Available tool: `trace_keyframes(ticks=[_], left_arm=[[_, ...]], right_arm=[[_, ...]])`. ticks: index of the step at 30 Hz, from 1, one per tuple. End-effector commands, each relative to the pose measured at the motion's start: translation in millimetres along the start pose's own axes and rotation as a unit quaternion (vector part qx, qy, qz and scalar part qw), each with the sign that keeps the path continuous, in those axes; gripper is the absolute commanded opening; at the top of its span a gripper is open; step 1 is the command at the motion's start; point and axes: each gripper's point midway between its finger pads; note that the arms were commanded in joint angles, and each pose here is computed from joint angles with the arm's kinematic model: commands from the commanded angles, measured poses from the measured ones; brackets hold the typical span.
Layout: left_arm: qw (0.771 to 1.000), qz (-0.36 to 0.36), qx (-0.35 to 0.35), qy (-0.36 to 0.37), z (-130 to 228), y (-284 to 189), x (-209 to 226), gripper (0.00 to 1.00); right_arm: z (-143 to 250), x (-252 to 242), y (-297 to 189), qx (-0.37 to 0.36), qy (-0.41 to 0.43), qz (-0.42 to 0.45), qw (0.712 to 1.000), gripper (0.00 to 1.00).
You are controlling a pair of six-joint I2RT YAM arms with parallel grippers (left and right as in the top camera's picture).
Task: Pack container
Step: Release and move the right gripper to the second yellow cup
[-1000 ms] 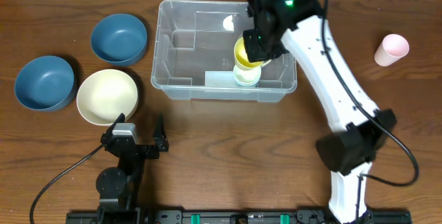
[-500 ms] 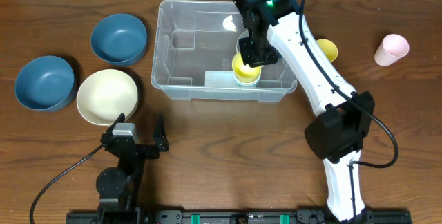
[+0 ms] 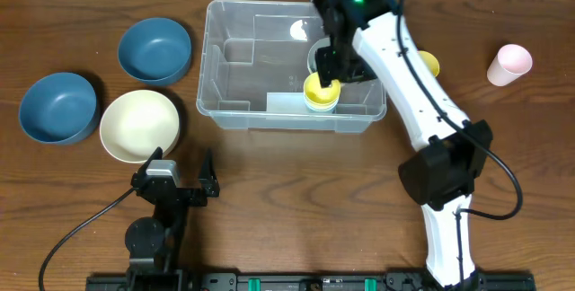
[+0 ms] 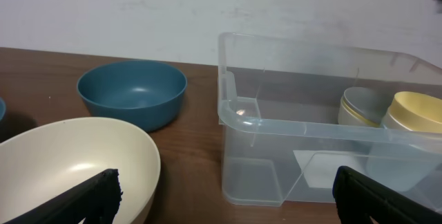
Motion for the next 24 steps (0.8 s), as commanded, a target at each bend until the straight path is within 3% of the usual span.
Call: trace_keyframes(ticks=[1, 12, 24], left_arm=[[1.0, -0.006, 0.022, 0.004, 15.0, 0.9, 5.0, 0.98], [1.0, -0.006, 0.022, 0.004, 15.0, 0.9, 5.0, 0.98], [1.0, -0.006, 0.022, 0.004, 14.9, 0.9, 5.1, 0.98]], right_arm=[[-7.7, -33.1, -35.7, -0.048, 0.034, 0.003, 0.998, 0.73], [-6.1, -150.3, -23.0, -0.049, 0.164, 0.016, 0.985, 0.76], [12.1, -216.3, 37.4, -0.01, 0.248, 0.014, 0.969, 0.71]])
Point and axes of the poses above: each gripper's point midway between its finger pads, its own y axis out along the fingers, its own x axis along the line the jaws close on, z = x × y, and after that the axes turned 10 degrees about -y, right-handed
